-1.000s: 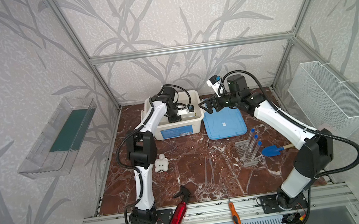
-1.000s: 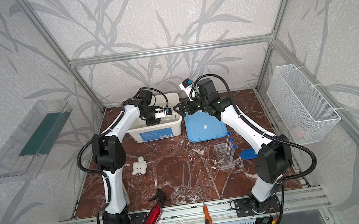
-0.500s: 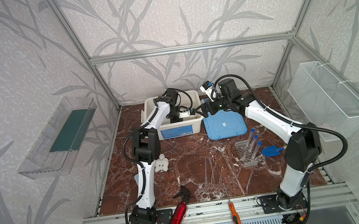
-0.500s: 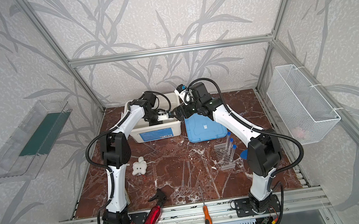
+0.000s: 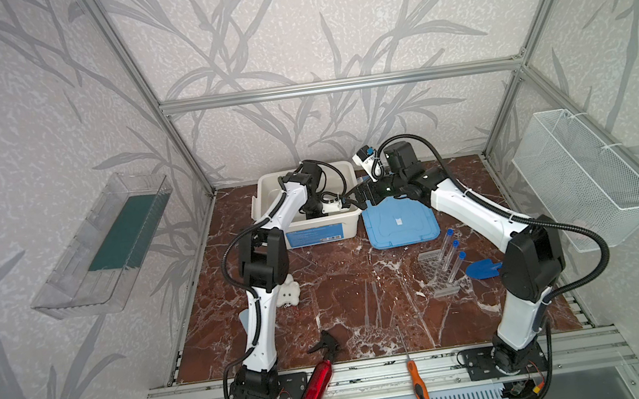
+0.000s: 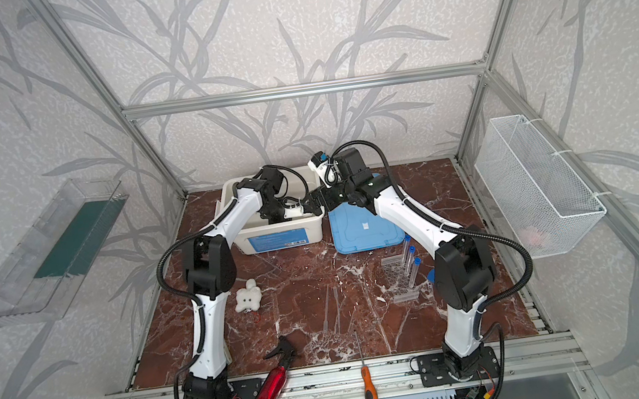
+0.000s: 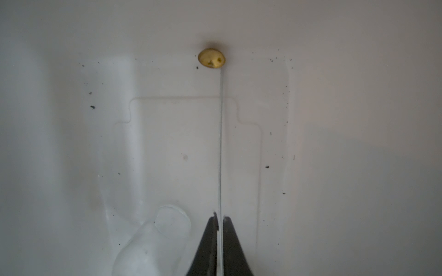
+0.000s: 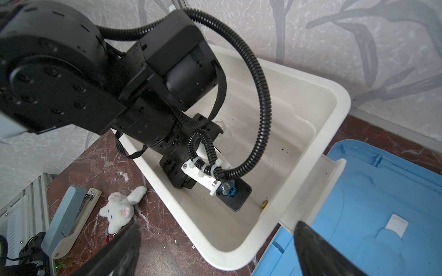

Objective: Organize the chemistry lab equipment
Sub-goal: 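Lower the metal rod into the white bin and release it with the left gripper, then move the left gripper back toward the pipettes while the right gripper draws back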

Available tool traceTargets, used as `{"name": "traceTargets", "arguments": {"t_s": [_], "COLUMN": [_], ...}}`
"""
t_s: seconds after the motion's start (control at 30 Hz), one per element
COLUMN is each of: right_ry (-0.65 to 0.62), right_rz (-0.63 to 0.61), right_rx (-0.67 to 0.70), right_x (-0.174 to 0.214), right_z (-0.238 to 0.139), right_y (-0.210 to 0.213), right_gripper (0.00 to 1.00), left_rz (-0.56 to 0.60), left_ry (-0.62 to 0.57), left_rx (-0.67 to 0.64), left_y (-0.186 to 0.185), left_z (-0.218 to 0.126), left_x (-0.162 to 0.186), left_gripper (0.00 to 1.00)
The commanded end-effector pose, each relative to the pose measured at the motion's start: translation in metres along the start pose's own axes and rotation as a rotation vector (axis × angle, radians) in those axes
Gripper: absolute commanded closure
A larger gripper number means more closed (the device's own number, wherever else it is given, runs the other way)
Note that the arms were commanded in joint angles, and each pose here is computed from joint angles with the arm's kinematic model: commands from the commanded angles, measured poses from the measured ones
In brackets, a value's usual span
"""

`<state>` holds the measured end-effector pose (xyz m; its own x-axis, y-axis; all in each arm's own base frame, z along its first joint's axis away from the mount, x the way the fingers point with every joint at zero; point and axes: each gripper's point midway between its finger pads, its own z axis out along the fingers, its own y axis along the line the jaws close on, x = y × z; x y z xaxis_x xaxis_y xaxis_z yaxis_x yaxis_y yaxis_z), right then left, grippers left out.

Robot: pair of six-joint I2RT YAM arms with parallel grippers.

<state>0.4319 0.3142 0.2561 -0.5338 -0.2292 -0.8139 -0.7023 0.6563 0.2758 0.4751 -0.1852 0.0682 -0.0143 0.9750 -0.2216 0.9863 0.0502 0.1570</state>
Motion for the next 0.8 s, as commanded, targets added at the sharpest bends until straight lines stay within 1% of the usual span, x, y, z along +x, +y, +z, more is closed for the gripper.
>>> {"name": "traceTargets", "arguments": {"t_s": [0.0, 0.1, 0.23, 0.3, 0.33, 0.37, 0.4, 0.43, 0.5, 0.6, 0.63, 0.67, 0.77], "right_ry": [-0.030, -0.030, -0.033, -0.036, -0.038, -0.041, -0.045, -0.050, -0.071, -0.087, -0.114, -0.120, -0.138], "right_rz": [-0.011, -0.013, -0.011, -0.010, -0.011, -0.012, -0.014, -0.016, -0.025, -0.031, -0.042, -0.044, -0.047], "right_rx": [0.008, 0.012, 0.015, 0.015, 0.015, 0.014, 0.019, 0.023, 0.028, 0.033, 0.032, 0.032, 0.039], "right_x": [-0.007, -0.006, -0.006, -0.007, -0.008, -0.009, -0.011, -0.013, -0.018, -0.023, -0.032, -0.034, -0.037], "right_z": [-0.003, -0.003, -0.006, -0.008, -0.010, -0.012, -0.015, -0.018, -0.027, -0.036, -0.048, -0.054, -0.069], "right_y": [0.002, 0.001, 0.002, 0.002, 0.004, 0.005, 0.005, 0.006, 0.009, 0.012, 0.018, 0.020, 0.026], "right_gripper": [0.03, 0.03, 0.03, 0.03, 0.03, 0.03, 0.02, 0.02, 0.02, 0.01, 0.01, 0.01, 0.00], "left_rz": [-0.007, -0.014, -0.028, -0.036, -0.040, -0.044, -0.045, -0.047, -0.051, -0.057, -0.054, -0.074, -0.116], "left_ry": [0.043, 0.042, 0.006, -0.004, -0.006, -0.009, -0.011, -0.015, -0.031, -0.061, -0.072, -0.082, -0.114], "left_rx": [0.068, 0.056, 0.021, -0.005, -0.018, -0.032, -0.049, -0.063, -0.102, -0.162, -0.176, -0.196, -0.272], "left_y": [-0.015, -0.012, -0.004, 0.001, 0.004, 0.006, 0.009, 0.011, 0.017, 0.026, 0.027, 0.029, 0.036], "left_z": [0.020, 0.018, 0.008, 0.001, -0.003, -0.008, -0.014, -0.019, -0.034, -0.057, -0.063, -0.072, -0.102], "left_x": [0.008, 0.008, 0.000, -0.004, -0.005, -0.006, -0.007, -0.009, -0.013, -0.020, -0.022, -0.025, -0.034], "left_gripper": [0.89, 0.89, 0.89, 0.86, 0.83, 0.76, 0.66, 0.58, 0.54, 0.52, 0.51, 0.44, 0.40]}}
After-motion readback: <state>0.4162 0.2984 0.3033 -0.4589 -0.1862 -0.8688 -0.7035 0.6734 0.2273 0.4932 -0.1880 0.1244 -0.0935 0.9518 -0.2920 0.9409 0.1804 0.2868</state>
